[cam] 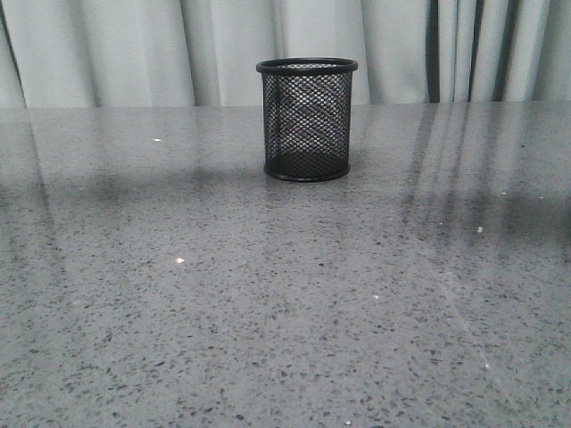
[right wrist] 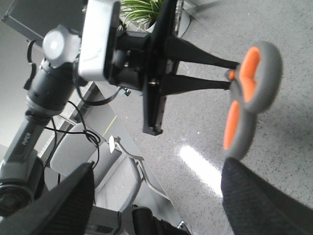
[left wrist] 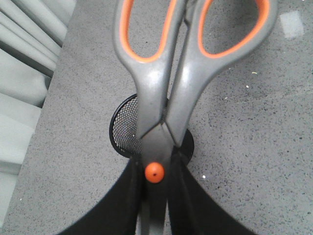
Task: Put scissors into bucket
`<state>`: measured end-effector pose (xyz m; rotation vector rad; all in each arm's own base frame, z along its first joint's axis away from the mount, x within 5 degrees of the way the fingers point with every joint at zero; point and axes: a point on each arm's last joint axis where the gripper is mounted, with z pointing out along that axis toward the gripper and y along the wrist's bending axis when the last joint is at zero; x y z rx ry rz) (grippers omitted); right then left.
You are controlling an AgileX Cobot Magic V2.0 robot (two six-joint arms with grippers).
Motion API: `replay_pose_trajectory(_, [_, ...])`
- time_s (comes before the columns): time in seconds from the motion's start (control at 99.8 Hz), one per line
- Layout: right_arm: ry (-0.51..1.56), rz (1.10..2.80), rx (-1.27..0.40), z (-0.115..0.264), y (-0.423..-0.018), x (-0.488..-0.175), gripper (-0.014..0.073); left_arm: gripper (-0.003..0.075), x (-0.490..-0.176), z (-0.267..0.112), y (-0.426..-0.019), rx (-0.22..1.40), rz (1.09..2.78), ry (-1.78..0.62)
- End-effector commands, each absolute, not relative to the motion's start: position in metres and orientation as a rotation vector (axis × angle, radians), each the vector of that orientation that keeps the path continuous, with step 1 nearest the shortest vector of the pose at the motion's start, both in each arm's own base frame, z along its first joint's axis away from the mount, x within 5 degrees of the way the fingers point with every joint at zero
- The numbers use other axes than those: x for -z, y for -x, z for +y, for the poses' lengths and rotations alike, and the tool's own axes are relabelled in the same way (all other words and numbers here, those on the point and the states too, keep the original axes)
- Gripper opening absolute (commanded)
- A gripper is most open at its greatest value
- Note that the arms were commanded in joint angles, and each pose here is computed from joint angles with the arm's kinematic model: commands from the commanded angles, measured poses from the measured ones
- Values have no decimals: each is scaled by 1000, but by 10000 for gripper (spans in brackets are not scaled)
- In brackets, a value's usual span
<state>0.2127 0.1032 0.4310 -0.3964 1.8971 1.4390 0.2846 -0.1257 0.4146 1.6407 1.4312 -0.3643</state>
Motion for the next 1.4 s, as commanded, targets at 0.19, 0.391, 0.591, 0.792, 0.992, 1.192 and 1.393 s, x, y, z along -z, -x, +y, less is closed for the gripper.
replay_pose_trajectory(0.19, [435, 1766, -1443, 113, -217, -447, 487, 62, -448, -132, -267, 435, 1316, -1521])
replay_pose_trajectory(0.391, [357, 1763, -1400, 114, -227, -444, 487, 62, -447, -132, -265, 455, 1314, -1543])
replay_pose_trajectory(0.591, [287, 1746, -1355, 111, -233, -445, 488, 62, -446, -133, -263, 481, 1309, -1560])
replay_pose_trajectory(0.792, [280, 1745, -1350, 111, -234, -445, 488, 61, -452, -135, -261, 528, 1282, -1522])
replay_pose_trajectory(0.992, [243, 1731, -1339, 109, -236, -447, 487, 62, -457, -136, -260, 532, 1264, -1511])
replay_pose_trajectory(1.192, [203, 1708, -1353, 108, -238, -449, 487, 62, -457, -136, -260, 538, 1261, -1506])
replay_pose_trajectory(1.393, [204, 1735, -1414, 118, -245, -441, 487, 62, -457, -136, -260, 540, 1260, -1506])
